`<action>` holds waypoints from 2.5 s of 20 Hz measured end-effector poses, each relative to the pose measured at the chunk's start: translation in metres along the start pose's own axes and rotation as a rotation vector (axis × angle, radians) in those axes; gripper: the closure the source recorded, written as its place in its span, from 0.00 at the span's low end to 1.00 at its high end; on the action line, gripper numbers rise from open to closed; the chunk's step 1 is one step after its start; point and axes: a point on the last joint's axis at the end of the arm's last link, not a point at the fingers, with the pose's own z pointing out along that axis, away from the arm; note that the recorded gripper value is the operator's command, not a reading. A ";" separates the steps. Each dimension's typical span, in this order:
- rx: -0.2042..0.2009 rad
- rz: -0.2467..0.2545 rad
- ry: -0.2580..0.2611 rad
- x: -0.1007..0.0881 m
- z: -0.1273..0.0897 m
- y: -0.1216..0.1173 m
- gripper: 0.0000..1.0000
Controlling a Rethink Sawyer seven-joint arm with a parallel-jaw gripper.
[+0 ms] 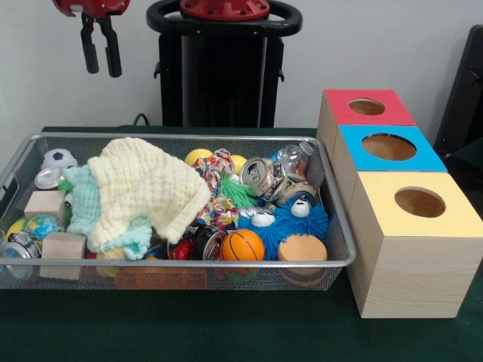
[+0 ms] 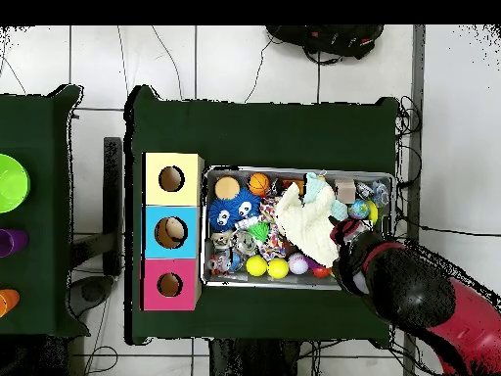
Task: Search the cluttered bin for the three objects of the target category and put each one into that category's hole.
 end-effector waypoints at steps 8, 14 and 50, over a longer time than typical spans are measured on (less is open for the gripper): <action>0.019 -0.063 -0.051 0.014 0.016 0.030 0.00; 0.022 -0.199 -0.145 0.054 0.054 0.099 0.00; 0.136 -0.308 -0.218 0.215 0.210 0.070 0.00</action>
